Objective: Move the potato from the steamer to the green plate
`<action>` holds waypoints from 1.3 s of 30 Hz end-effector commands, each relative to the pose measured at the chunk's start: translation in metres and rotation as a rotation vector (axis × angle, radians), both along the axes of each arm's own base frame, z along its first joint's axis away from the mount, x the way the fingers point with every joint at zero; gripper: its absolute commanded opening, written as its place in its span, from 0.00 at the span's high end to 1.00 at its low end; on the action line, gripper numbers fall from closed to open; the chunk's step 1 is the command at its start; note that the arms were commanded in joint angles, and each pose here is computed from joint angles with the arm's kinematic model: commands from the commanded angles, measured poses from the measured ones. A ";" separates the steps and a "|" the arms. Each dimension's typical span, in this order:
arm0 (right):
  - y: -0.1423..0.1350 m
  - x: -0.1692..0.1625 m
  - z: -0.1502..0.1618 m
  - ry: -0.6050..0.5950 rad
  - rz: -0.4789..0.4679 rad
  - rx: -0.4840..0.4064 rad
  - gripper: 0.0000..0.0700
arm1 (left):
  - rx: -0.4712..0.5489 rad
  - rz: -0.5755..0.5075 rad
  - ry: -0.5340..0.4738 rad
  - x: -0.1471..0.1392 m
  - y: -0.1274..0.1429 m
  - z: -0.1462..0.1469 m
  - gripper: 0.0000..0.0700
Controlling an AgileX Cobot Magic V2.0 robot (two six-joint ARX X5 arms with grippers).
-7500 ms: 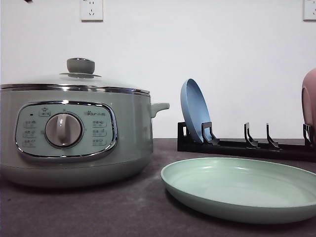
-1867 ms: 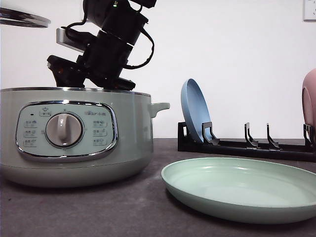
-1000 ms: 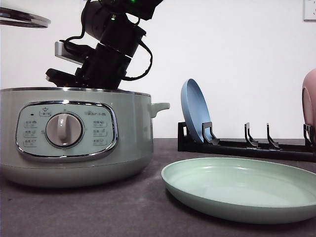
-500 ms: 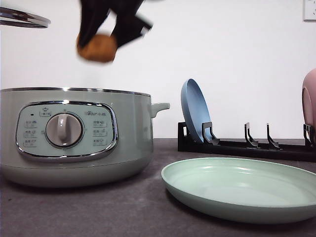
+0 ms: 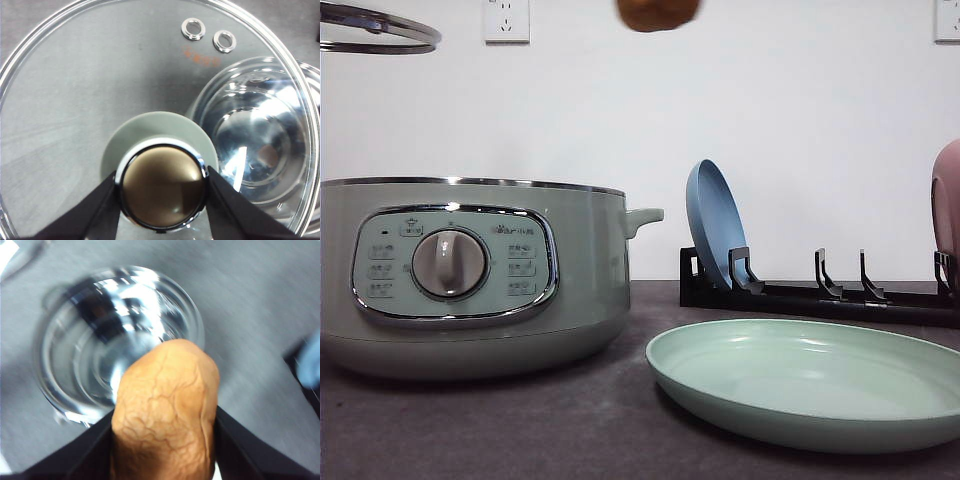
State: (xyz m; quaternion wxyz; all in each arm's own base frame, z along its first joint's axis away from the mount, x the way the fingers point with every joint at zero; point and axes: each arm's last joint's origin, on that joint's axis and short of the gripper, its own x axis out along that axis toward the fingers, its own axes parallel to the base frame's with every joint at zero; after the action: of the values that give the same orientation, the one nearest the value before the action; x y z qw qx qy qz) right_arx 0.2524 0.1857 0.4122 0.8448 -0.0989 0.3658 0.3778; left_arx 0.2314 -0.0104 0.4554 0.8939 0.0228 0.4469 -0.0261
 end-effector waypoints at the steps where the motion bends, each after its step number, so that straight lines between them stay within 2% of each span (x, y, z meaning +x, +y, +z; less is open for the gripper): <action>1: -0.007 -0.005 -0.010 0.002 0.000 -0.008 0.71 | 0.000 -0.013 -0.046 -0.008 -0.002 0.011 1.00; 7: -0.040 -0.035 -0.041 0.003 -0.041 -0.004 0.71 | -0.011 -0.062 -0.044 -0.008 -0.011 0.010 1.00; 12: -0.053 -0.052 -0.072 0.032 -0.066 -0.005 0.71 | -0.030 -0.114 -0.043 -0.009 -0.020 0.011 1.00; 26: -0.057 -0.058 -0.178 0.135 -0.161 0.032 0.71 | -0.035 -0.205 -0.041 -0.013 -0.040 0.011 1.00; 36: -0.058 -0.058 -0.226 0.193 -0.277 0.074 0.70 | -0.052 -0.252 -0.039 -0.015 -0.048 0.011 1.00; 39: -0.057 -0.056 -0.235 0.216 -0.298 0.058 0.68 | -0.052 -0.259 -0.038 -0.015 -0.049 0.011 1.00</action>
State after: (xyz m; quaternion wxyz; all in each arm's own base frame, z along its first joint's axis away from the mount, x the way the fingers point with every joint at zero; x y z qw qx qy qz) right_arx 0.1935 0.1258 0.1779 0.8484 0.0101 0.4522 0.2752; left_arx 0.2236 -0.0604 0.4554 0.8827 0.0573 0.4431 -0.1457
